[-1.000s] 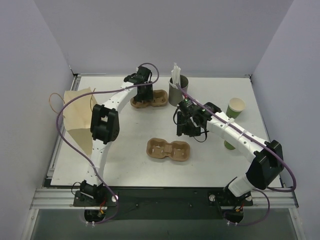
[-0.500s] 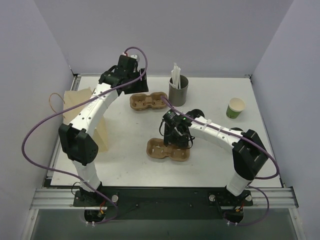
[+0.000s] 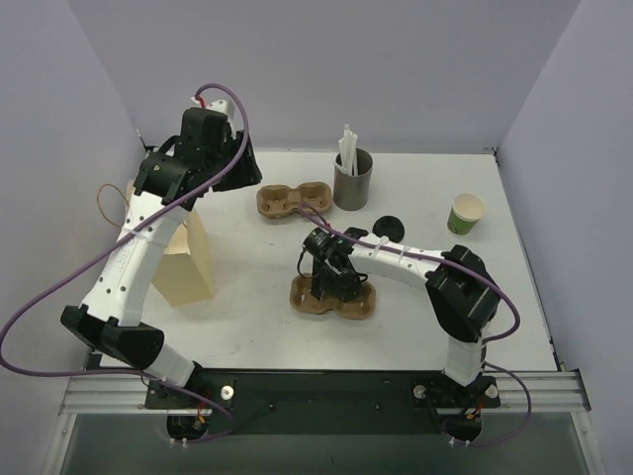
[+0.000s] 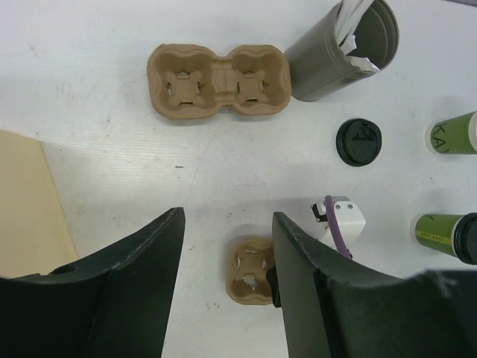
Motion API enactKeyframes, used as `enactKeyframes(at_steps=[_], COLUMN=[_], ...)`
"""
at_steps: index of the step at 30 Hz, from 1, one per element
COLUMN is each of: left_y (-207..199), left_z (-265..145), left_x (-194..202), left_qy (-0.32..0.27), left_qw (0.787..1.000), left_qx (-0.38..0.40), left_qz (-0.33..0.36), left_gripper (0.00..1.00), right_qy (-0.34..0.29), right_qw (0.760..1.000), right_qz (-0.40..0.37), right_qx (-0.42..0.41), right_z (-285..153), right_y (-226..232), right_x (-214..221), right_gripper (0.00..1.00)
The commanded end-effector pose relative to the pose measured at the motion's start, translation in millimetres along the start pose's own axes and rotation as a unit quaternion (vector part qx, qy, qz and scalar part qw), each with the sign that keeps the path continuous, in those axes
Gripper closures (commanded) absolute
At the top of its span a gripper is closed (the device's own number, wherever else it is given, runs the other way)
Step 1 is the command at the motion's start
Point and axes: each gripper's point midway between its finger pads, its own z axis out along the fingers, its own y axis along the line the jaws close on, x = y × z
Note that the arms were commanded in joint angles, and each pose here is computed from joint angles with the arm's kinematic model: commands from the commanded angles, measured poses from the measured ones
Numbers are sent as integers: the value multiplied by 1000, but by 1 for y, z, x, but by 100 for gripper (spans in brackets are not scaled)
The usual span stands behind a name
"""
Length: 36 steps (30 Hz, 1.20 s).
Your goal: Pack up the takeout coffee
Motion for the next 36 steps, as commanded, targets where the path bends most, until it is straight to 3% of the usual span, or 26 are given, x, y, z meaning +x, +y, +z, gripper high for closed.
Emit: enactKeyframes(at_steps=[1,6,13,23,36], left_y=[25,49,113,182,225], left_z=[-47,-81,-121,-136,-103], left_x=[-24,-36,-30,-8,8], left_qy=[-60,-100,-130,-101,-21], left_qw=[997,990,966,940,928], left_qx=[-45,-88,-217,-323,-372], left_qz=[-24,-34,-50,-38,12], left_gripper=[41,43,44,36,42], right_qy=[-22,-13,9,-6,-55], right_qw=[999,999,999,999,995], right_qz=[3,-10,-26,-48,-72], right_qx=[23,32,37,18,-41], right_z=[-4,0,3,-14,-59], right_y=[3,6,-2,-8,-12], right_x=[-14,-17,-5,-13,-42], right_gripper=[41,42,50,67,69])
